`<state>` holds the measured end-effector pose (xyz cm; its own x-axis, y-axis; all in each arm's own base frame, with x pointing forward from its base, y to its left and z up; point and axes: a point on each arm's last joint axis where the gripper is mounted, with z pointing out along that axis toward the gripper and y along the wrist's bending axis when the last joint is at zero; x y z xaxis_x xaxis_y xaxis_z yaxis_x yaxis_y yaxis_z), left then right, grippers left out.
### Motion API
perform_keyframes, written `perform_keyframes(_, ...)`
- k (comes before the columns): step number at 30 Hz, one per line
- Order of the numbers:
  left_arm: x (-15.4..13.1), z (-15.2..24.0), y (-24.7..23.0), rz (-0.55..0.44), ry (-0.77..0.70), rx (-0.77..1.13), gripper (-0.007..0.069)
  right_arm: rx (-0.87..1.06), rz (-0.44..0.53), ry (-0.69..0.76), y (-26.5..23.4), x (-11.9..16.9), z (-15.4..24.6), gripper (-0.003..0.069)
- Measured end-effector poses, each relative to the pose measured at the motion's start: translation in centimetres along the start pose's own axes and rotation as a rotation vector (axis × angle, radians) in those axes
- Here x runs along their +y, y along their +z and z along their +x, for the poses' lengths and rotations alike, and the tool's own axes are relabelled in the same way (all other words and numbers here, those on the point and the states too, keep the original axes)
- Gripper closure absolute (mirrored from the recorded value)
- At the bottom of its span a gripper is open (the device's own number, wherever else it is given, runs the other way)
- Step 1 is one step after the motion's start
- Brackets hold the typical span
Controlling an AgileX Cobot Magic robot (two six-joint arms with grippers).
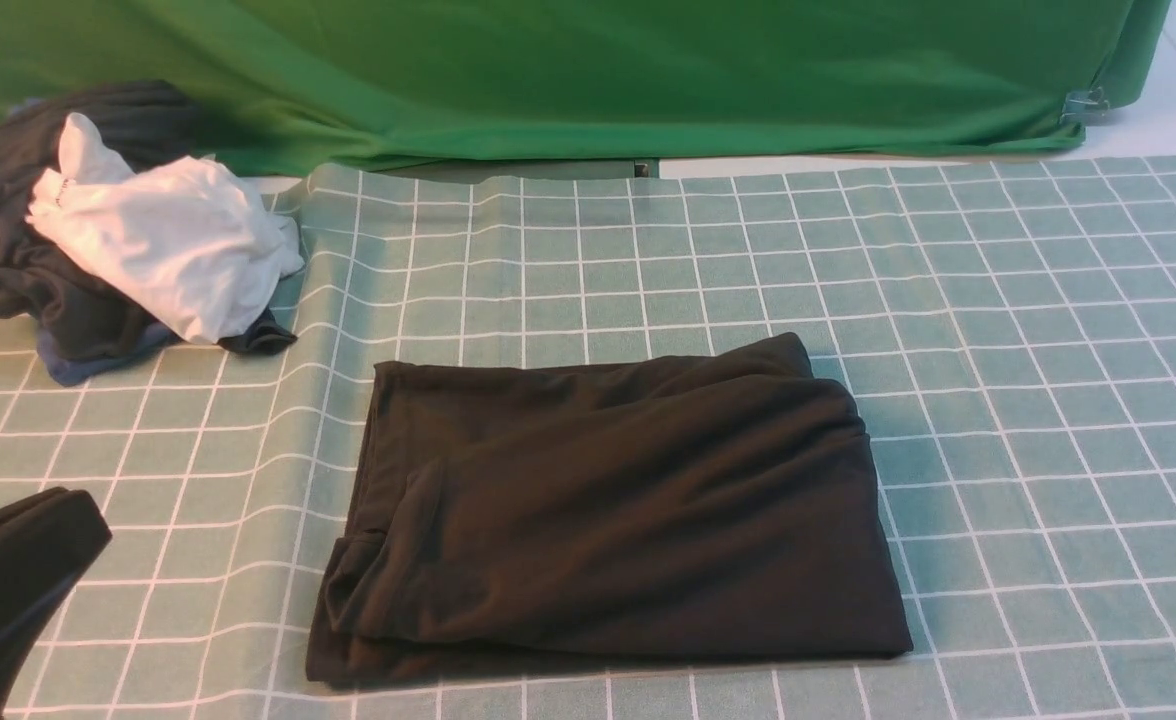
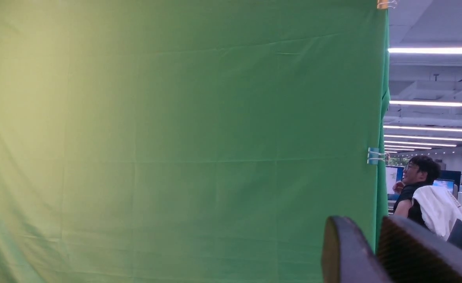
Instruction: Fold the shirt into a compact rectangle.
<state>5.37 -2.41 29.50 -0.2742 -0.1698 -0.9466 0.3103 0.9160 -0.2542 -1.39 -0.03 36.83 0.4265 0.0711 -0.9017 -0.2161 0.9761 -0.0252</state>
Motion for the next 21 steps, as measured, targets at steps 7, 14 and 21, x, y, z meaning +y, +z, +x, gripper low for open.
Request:
perform_keyframes(7,1.3,0.9,0.5,-0.097,0.084,-0.188,0.0612,0.0,0.0,0.001,0.0,0.0,0.0,0.0512)
perform_keyframes(14,3.1,4.3,0.2,-0.255,0.089,-0.311,0.0612,0.0,0.0,0.001,0.0,0.0,0.0,0.0499)
perform_keyframes(21,4.7,8.7,1.3,-0.333,0.108,-0.192,0.0612,0.0,0.0,0.001,0.0,0.0,0.0,0.0482)
